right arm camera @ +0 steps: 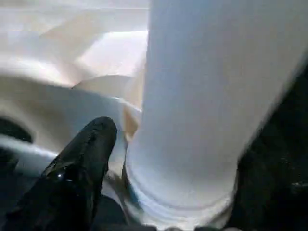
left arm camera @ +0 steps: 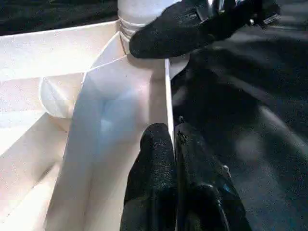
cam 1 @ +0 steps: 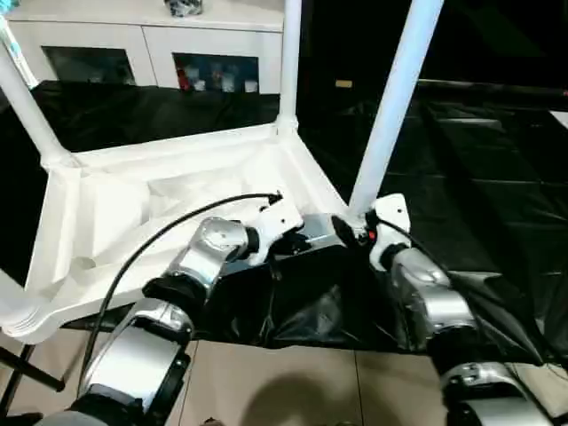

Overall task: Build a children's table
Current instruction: Rotate leg to tighten

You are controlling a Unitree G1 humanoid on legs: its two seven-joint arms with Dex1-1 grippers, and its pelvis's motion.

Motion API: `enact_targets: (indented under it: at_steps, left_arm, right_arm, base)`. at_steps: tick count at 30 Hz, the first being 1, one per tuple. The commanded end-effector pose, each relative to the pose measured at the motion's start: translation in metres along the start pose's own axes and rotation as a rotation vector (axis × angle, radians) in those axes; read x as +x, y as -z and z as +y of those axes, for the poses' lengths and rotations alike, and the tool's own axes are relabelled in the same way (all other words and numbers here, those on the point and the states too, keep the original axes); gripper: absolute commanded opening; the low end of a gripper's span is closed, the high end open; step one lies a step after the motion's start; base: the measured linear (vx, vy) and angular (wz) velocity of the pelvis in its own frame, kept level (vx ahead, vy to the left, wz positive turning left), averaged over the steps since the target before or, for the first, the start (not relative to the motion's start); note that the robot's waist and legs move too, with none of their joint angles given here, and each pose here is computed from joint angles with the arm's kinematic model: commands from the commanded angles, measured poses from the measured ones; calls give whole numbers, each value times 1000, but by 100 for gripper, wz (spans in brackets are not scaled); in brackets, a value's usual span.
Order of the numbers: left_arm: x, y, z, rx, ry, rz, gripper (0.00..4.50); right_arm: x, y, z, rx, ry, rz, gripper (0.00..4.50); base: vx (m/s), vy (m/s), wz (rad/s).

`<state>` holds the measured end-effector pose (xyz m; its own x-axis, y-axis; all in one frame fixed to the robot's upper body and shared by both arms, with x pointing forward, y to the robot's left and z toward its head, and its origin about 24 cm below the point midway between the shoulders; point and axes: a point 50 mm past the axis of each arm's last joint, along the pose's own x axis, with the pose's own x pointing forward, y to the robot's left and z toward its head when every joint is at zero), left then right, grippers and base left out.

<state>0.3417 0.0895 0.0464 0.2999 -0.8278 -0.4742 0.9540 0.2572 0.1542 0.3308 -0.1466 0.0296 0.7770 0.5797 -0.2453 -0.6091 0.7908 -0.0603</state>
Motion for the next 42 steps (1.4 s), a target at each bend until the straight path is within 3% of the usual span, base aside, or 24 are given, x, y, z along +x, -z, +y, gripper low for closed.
enact_targets:
  at_steps: [1,7,13,26,29,33,35,36,38,42]
  left_arm:
    - [8,-9,-12,68,115,-64,0]
    - [-15,-1,-8,51,265,-57,0]
    - [-30,3,-8,69,382,-13,0]
    - [-35,3,-8,66,441,-6,0]
    - [-30,3,-6,68,359,-4,0]
    - [-14,1,3,59,129,45,0]
    - [3,-8,1,20,42,4,0]
    - [19,-16,-6,8,9,-14,0]
    - [24,-18,-9,8,9,-16,0]
    - [44,-30,-21,27,-7,-43,0]
  right_arm:
    - [8,-14,16,-61,-155,-47,372]
    - [-13,-19,8,-119,-430,-1,372]
    - [-24,-14,13,-176,-673,95,372]
    - [-22,-16,19,-152,-749,98,276]
    - [-20,-14,19,-120,-664,63,273]
    - [-6,-10,15,-112,-349,20,270]
    - [3,-4,16,-60,-166,17,270]
    - [13,-1,22,-7,-49,12,270]
    - [15,0,24,6,-14,12,269]
    - [35,-9,45,62,90,-33,269]
  base:
    - [0,0,0]
    - [0,0,0]
    - [0,0,0]
    - [0,0,0]
    - [0,0,0]
    - [0,0,0]
    - [0,0,0]
    - [0,0,0]
    - [0,0,0]
    - [0,0,0]
